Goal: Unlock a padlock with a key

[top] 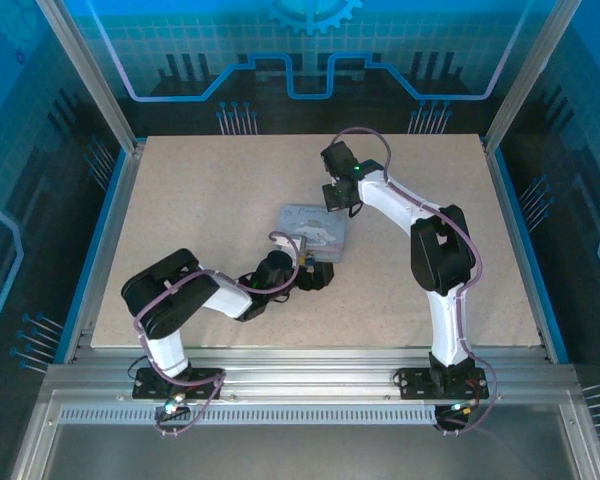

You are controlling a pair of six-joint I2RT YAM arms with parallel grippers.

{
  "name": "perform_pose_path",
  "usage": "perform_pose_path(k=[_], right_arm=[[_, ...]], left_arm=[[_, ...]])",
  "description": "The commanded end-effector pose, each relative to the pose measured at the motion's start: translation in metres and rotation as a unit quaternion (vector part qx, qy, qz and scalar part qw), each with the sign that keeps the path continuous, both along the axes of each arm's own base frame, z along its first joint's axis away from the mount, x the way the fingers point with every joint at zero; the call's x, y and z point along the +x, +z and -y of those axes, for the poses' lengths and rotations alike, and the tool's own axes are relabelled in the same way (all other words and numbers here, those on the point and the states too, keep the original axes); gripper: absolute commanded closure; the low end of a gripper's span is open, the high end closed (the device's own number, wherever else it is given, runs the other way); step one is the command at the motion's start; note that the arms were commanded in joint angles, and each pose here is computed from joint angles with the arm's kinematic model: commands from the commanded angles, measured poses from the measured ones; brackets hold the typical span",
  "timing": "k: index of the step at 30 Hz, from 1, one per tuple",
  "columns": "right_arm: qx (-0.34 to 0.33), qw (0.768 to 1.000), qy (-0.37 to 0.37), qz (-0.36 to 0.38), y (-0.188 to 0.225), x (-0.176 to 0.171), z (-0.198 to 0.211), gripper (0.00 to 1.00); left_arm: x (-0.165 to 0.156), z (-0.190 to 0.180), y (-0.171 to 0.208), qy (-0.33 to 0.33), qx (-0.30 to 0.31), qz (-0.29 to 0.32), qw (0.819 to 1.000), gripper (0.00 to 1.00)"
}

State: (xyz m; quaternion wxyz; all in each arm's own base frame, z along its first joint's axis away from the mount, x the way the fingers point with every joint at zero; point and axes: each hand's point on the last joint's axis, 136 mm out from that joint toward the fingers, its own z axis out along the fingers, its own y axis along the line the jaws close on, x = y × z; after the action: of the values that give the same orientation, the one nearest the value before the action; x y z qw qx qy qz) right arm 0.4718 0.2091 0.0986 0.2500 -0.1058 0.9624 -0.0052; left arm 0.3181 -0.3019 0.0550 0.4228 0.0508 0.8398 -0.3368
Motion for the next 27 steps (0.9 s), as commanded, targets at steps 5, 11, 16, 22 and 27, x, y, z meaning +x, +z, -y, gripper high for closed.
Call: perform_pose_path(k=[5, 11, 16, 22, 27], right_arm=[[0.004, 1.0, 0.008, -0.009, -0.013, -0.002, -0.004, 1.0], [0.002, 1.0, 0.009, -0.007, -0.011, -0.002, -0.004, 1.0], [0.003, 1.0, 0.012, -0.011, -0.014, -0.005, -0.007, 1.0], [0.004, 1.0, 0.014, -0.013, -0.017, -0.009, -0.011, 1.0], [0.005, 1.0, 0.015, -0.013, -0.017, -0.011, -0.013, 1.0]], left_arm=[[0.001, 0.015, 0.01, -0.029, -0.02, 0.032, 0.999, 0.02], [-0.003, 0.02, 0.012, -0.046, -0.036, 0.036, 0.998, 0.06], [0.0, 0.024, 0.009, -0.046, -0.038, 0.029, 0.998, 0.07], [0.003, 0.029, 0.003, -0.048, -0.044, 0.025, 0.998, 0.05], [0.003, 0.037, 0.003, -0.063, -0.059, 0.028, 0.996, 0.04]])
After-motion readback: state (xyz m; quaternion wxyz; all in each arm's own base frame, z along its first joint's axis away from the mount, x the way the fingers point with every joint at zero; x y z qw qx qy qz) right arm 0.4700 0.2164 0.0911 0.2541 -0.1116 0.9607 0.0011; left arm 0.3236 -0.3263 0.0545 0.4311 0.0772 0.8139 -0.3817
